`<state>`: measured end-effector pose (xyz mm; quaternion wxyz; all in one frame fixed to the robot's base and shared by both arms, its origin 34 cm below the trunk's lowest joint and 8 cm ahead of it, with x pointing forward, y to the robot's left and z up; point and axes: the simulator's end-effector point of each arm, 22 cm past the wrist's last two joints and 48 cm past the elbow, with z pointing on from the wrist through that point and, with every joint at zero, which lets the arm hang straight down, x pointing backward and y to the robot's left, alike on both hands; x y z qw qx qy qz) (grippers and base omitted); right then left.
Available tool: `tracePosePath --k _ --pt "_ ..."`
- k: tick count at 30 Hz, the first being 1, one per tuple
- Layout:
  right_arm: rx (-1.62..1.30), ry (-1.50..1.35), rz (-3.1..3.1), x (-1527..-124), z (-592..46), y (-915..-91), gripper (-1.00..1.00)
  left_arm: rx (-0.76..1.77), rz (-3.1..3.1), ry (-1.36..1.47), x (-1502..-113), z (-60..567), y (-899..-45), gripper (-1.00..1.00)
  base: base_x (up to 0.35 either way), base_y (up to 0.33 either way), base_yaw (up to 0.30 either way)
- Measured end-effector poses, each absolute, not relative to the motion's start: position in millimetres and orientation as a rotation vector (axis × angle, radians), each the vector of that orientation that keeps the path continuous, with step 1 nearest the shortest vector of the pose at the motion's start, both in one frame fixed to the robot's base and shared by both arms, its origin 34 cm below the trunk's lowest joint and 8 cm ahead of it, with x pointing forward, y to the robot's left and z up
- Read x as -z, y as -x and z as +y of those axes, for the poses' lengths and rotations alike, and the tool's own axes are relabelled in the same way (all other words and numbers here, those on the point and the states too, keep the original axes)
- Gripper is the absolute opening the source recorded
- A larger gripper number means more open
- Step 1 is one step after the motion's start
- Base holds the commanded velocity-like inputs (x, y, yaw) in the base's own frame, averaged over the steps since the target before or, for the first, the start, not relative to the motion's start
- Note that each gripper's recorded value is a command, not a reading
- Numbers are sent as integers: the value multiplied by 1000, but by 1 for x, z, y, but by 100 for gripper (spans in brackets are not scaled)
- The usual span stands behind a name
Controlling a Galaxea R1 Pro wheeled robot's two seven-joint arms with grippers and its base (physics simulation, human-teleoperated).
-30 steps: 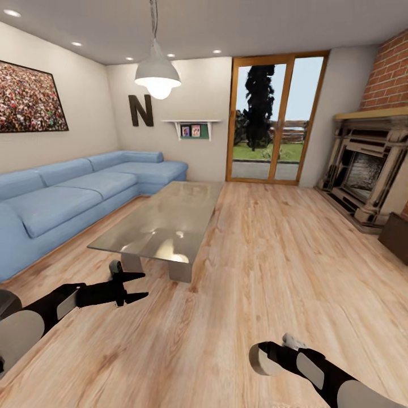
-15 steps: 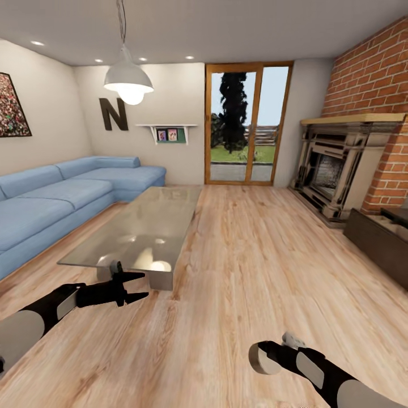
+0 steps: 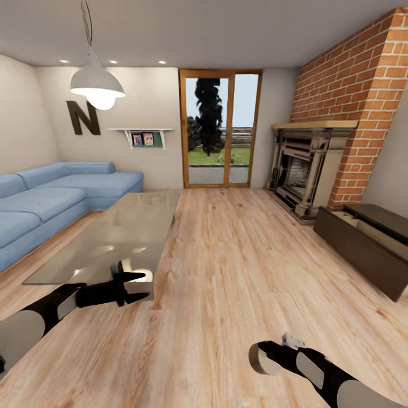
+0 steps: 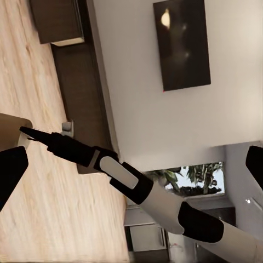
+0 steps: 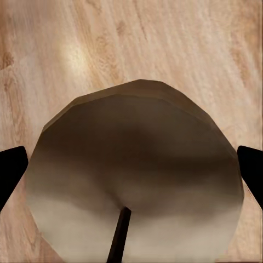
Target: Place each of the two pumpkins and all three candles from the living room inside a cabinet in the living room (use any cabinet), then make sure every cabinet is closed, and position the cauldron so it is next to a table in the living room.
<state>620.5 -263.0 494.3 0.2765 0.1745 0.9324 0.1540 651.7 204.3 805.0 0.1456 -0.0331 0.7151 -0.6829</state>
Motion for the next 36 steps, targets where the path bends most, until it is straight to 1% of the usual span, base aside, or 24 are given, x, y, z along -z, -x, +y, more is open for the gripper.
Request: tracePosePath --k 20,36 --pt "-410 -465 2493 -525 -265 -626 -100 1955 2045 79 -837 206 -654 100 5 -2 -256" --pt "-416 -462 2487 -528 -263 -628 -100 1948 2048 71 -837 206 -653 100 224 -159 -32"
